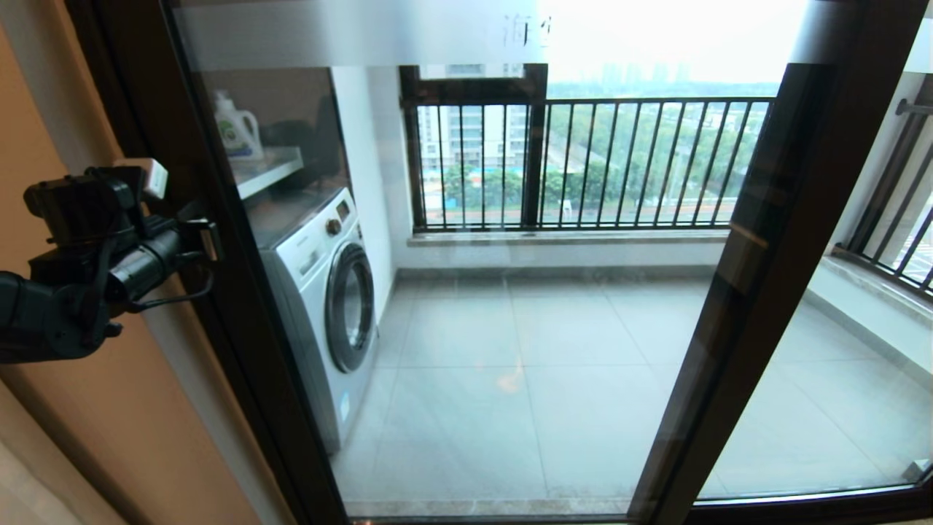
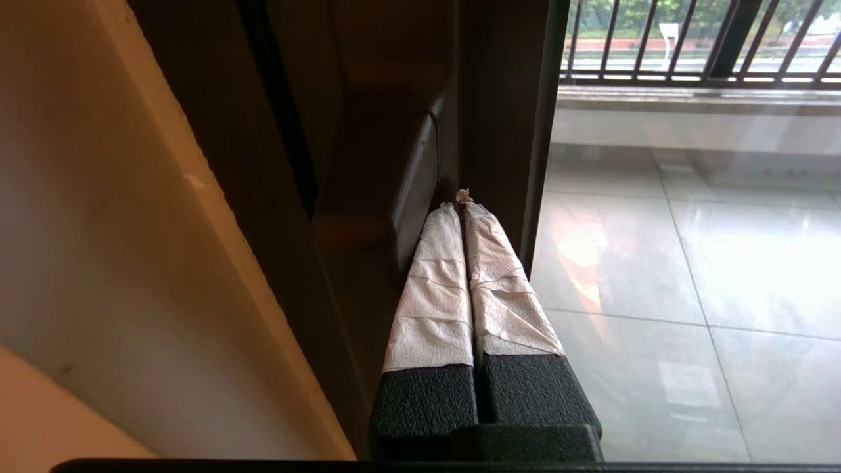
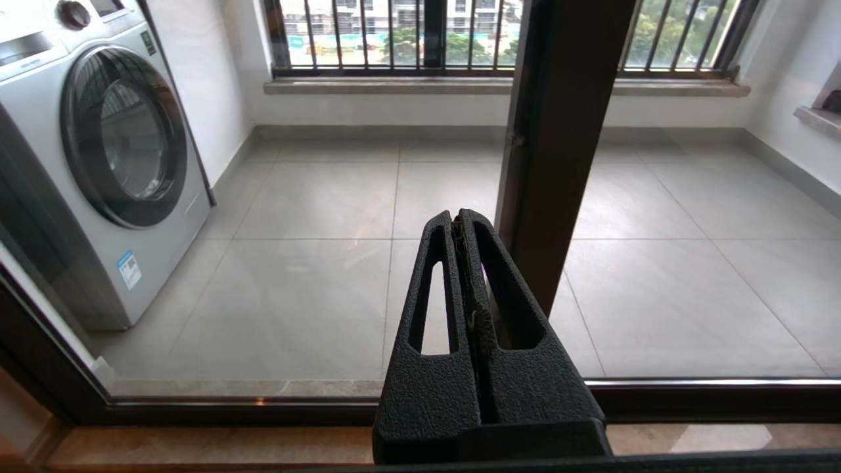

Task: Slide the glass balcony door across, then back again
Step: Close the slid door

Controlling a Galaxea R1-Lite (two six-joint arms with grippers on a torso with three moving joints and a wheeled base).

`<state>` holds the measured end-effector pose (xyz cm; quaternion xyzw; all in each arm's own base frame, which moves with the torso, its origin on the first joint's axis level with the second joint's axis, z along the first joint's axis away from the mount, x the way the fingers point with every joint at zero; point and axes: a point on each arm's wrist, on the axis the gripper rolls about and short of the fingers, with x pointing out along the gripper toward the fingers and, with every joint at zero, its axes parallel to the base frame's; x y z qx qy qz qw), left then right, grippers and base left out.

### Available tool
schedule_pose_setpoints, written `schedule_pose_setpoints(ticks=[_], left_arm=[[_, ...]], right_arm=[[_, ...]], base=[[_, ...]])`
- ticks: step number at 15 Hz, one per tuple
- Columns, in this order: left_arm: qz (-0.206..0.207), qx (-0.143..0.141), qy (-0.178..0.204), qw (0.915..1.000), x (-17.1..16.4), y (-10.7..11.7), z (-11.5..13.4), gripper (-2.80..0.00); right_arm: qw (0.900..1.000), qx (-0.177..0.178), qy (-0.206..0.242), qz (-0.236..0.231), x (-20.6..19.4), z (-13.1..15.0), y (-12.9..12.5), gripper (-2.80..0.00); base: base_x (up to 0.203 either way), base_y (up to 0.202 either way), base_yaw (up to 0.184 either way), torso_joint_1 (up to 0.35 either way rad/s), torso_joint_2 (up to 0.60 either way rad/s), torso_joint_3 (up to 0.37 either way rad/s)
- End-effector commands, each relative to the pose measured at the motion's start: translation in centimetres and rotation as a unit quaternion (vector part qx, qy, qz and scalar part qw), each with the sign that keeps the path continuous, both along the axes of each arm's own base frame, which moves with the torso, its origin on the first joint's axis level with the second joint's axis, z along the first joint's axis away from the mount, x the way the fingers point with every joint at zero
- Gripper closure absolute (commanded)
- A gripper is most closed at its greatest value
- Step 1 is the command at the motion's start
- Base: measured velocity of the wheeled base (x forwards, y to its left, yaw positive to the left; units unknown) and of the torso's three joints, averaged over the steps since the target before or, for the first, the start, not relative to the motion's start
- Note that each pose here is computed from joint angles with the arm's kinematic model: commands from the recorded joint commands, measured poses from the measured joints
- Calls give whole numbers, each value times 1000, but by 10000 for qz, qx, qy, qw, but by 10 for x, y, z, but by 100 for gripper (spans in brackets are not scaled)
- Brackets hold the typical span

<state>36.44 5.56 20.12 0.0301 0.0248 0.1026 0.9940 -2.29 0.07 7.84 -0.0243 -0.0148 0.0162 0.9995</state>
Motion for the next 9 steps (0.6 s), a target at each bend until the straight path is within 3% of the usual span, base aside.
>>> schedule_pose_setpoints(ticks=[1,9], left_arm=[[117,-9,72,9999,6,9,-9,0],[209,-9,100,9997,8,27,-12,0]], right_arm=[[10000,-5,54,3,1,-3,0,0],[10000,-5,59,3,1,-3,0,0]], base=[[0,0,0,0,0,0],[0,0,0,0,0,0]])
